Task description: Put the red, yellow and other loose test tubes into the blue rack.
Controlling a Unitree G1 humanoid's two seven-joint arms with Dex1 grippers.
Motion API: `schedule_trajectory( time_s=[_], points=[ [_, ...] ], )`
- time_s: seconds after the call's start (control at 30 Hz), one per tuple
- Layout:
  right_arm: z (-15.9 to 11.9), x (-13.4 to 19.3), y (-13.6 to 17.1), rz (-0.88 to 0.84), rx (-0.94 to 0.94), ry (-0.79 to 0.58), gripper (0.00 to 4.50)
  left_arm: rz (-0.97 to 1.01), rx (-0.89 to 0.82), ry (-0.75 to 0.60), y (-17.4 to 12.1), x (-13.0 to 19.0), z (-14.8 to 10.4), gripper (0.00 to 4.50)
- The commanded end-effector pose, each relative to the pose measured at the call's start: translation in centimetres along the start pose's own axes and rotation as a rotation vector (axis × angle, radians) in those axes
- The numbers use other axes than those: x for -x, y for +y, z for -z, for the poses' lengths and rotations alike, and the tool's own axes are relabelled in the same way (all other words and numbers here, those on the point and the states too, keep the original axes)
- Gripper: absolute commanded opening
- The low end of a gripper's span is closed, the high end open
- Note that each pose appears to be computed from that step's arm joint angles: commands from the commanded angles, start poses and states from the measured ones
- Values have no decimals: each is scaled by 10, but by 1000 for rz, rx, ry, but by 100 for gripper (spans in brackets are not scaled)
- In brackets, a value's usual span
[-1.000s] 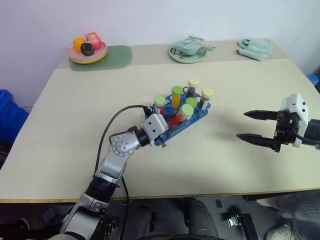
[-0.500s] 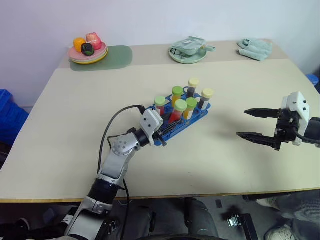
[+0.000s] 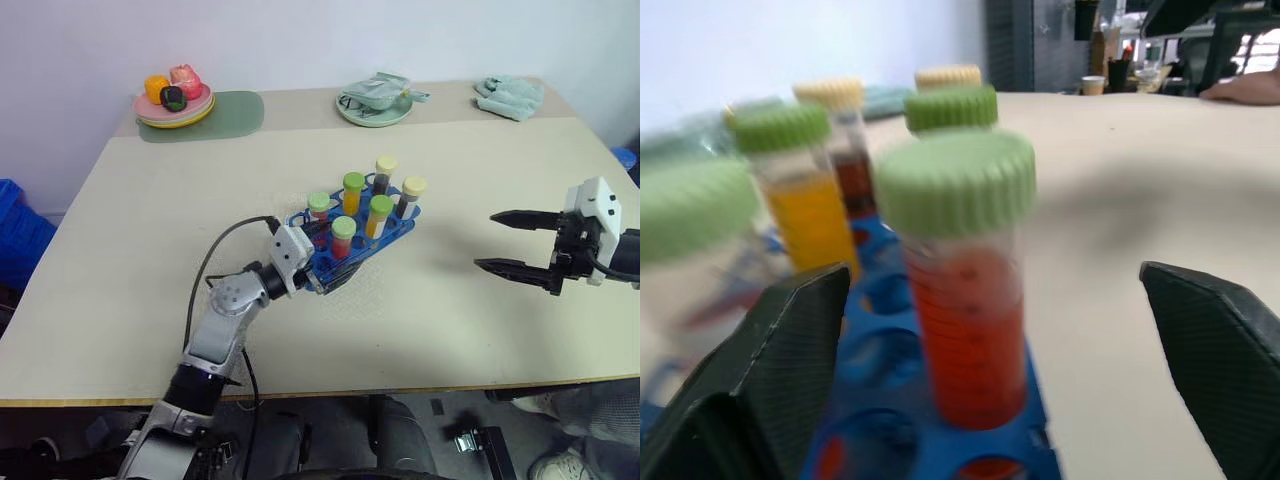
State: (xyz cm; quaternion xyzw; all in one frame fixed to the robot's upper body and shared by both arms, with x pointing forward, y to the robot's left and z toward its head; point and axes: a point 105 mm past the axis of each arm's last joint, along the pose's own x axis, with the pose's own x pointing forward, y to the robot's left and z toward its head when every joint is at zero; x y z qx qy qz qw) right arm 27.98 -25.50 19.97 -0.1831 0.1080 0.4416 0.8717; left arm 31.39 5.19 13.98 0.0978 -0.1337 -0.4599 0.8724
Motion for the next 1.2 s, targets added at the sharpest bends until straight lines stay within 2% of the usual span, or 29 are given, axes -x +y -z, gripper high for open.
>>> schedule_trajectory(
  time_s=[0.03, 0.17, 0.37, 0.67, 0.8, 1.07, 1.2],
  points=[
    [-10, 3, -2, 2, 41, -19, 450, -14, -32, -49, 10, 13, -23, 446],
    [-6, 1, 1, -30, 29, -15, 450, 29, -28, -20, 13, 30, -34, 446],
    [-3, -4, 6, -73, 40, -23, 450, 78, 22, 22, 35, 69, -63, 446],
    [7, 6, -1, -26, 66, -53, 450, 168, 4, 167, 63, 125, -84, 446],
    [13, 11, -3, -22, 71, -44, 450, 172, -31, 205, 75, 142, -84, 446],
    [17, 11, -9, -5, 82, -40, 450, 122, -74, 199, 91, 142, -76, 446],
    [9, 6, -10, -2, 103, -56, 450, 112, -67, 184, 92, 138, -73, 446]
  ],
)
